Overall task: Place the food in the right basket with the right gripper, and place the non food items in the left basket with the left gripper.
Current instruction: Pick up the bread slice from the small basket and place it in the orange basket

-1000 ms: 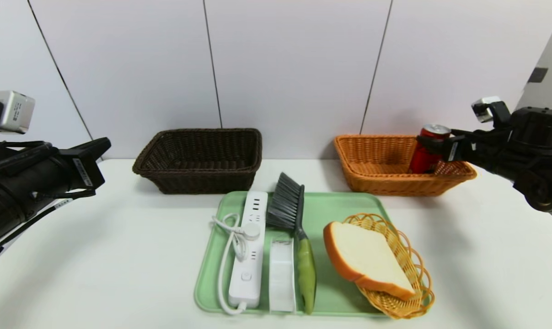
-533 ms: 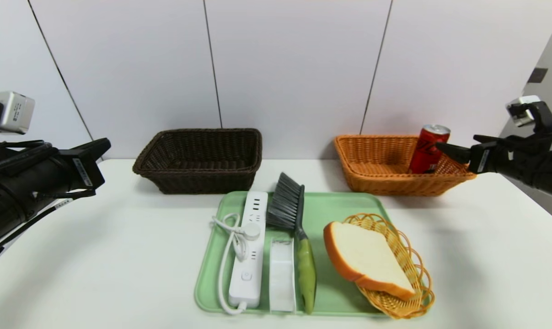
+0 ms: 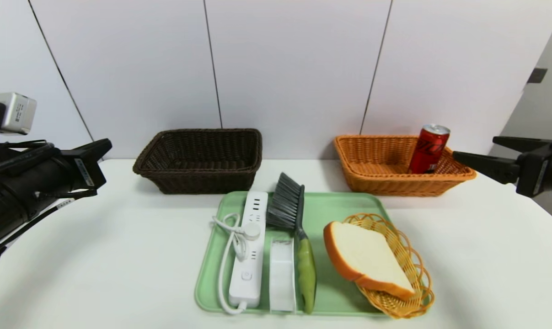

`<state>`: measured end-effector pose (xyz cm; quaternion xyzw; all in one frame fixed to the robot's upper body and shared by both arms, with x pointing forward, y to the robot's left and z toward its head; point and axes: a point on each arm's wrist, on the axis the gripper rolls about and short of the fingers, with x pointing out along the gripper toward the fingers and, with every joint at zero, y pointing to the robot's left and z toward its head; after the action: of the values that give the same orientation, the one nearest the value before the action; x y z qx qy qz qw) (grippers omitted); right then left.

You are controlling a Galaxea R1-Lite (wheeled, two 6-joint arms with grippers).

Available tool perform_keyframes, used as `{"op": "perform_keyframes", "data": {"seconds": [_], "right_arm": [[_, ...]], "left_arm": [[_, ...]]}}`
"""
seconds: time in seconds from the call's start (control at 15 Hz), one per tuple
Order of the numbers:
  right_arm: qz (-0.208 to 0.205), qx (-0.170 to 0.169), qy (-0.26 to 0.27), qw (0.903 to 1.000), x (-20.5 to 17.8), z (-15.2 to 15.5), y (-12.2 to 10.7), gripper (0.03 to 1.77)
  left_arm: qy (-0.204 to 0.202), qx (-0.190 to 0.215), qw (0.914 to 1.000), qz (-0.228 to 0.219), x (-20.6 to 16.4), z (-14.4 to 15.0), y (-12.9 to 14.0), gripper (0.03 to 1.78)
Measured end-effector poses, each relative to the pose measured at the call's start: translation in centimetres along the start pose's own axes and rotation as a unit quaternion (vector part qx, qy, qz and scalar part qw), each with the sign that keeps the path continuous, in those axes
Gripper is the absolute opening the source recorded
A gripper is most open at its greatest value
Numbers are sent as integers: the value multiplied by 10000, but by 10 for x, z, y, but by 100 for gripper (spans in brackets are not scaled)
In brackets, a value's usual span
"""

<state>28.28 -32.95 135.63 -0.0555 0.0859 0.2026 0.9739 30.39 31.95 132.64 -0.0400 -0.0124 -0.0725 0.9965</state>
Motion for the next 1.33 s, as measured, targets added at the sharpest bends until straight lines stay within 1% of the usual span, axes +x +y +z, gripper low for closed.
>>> {"op": "perform_keyframes", "data": {"seconds": [0.13,0.27,0.47,0.6,0.67,0.87,1.07,1.13,1.33], "right_arm": [[554,-248,319,9976,-20,11,26,169],[1049,-532,740,9903,-37,16,47,169],[1457,-903,1209,9778,-53,18,69,169],[1770,-1116,1561,9653,-62,20,81,169],[1843,-1257,1739,9592,-64,19,87,169],[1920,-1739,1951,9460,-54,21,105,169],[1894,-2077,2216,9337,-37,19,121,169],[1828,-2172,2347,9297,-31,16,125,169],[1431,-2746,2634,9136,-17,9,139,169]], "left_arm": [[0,-1,10000,5,0,0,0,4],[20,5,10000,11,-1,-2,0,4],[-16,15,10000,0,-5,-6,0,4],[7,21,10000,10,-7,-9,0,4],[19,31,10000,7,-8,-10,0,4],[51,82,10000,6,-8,-12,0,4],[61,100,9999,-3,-9,-12,0,4],[69,109,9999,2,-9,-12,0,4],[89,177,9998,-10,-9,-14,0,4]]}}
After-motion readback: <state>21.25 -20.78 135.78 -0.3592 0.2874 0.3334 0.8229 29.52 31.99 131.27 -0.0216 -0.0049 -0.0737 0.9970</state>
